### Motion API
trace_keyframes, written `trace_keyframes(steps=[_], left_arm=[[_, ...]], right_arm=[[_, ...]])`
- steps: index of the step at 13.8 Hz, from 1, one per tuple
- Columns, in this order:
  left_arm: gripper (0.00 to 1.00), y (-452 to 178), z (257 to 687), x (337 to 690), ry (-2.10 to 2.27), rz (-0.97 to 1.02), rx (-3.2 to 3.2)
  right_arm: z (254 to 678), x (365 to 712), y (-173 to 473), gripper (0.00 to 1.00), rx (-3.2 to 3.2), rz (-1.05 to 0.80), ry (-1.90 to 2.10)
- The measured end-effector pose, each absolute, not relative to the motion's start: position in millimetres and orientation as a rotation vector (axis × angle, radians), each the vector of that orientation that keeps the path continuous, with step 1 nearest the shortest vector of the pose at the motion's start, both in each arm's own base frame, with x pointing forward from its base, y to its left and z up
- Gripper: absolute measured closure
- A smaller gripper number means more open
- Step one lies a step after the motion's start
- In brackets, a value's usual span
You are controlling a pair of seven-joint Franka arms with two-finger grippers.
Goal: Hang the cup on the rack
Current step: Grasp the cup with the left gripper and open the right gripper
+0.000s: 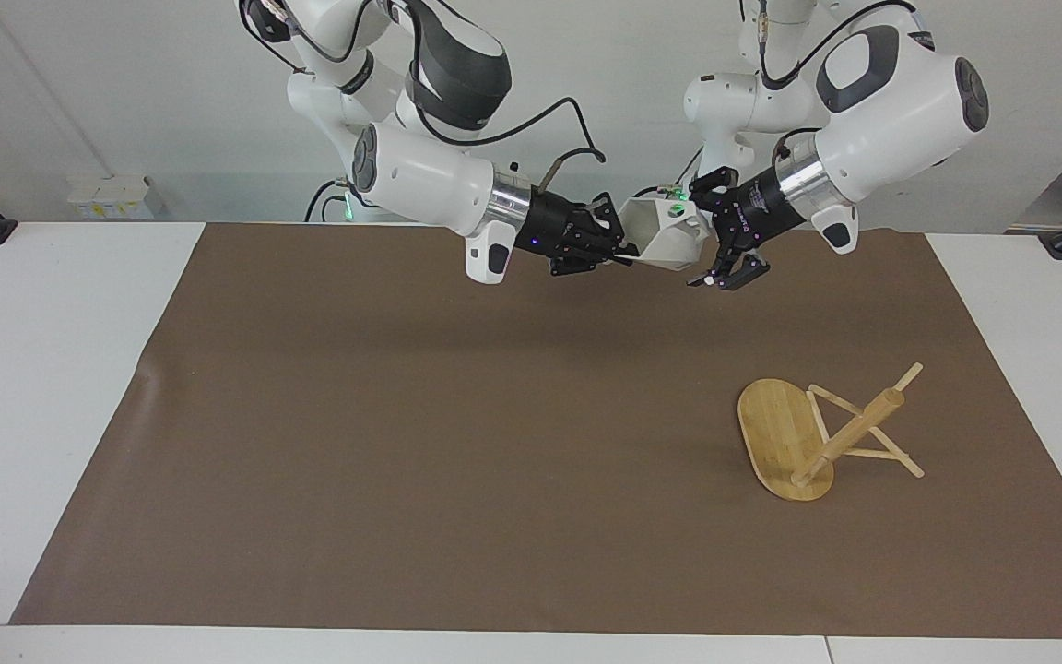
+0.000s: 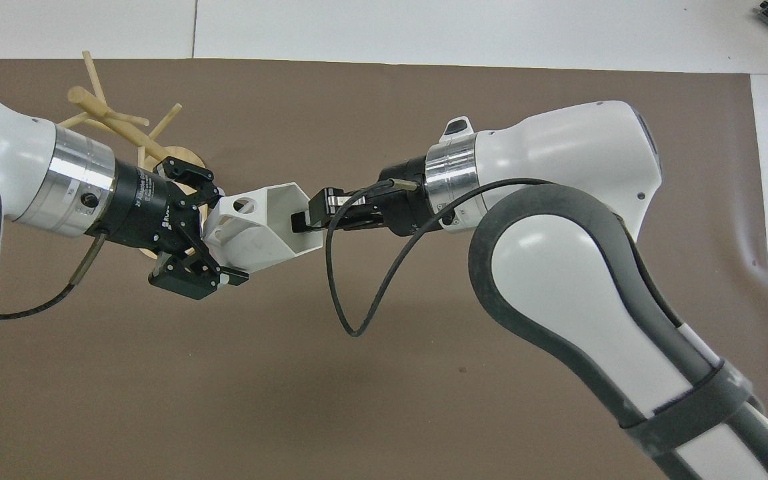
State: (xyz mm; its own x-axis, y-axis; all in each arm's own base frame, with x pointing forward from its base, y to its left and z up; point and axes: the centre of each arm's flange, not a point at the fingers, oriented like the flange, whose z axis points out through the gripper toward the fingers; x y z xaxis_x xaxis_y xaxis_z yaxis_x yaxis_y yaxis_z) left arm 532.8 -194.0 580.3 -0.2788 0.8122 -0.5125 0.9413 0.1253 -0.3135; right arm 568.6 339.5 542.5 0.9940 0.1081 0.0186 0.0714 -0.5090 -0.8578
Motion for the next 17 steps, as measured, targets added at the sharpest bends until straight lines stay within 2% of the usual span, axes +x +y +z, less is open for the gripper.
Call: trace_keyframes(steps=[2, 4, 5, 6, 17], left_arm=[[0.00, -195.0, 580.6, 532.6, 2.186, -0.876, 1.734], [0.05, -195.0, 581.9, 532.5, 2.185, -0.875, 1.731], [0.15, -195.0, 583.5, 531.9, 2.182, -0.873, 1.730], [0.31, -195.0, 587.3, 530.1, 2.176, -0.869, 1.731], [0.31, -192.6, 598.5, 527.9, 2.171, -0.838, 1.706]], right_arm=[[542.4, 569.0, 338.9, 0.91, -2.107, 0.045, -0.124], [542.6, 568.9, 339.1, 0.91, -2.107, 0.045, -0.125], [542.8, 569.3, 338.9, 0.91, -2.107, 0.042, -0.123], [543.3, 570.4, 337.5, 0.91, -2.105, 0.039, -0.119], [552.8, 571.5, 338.6, 0.91, -2.096, 0.016, -0.124]])
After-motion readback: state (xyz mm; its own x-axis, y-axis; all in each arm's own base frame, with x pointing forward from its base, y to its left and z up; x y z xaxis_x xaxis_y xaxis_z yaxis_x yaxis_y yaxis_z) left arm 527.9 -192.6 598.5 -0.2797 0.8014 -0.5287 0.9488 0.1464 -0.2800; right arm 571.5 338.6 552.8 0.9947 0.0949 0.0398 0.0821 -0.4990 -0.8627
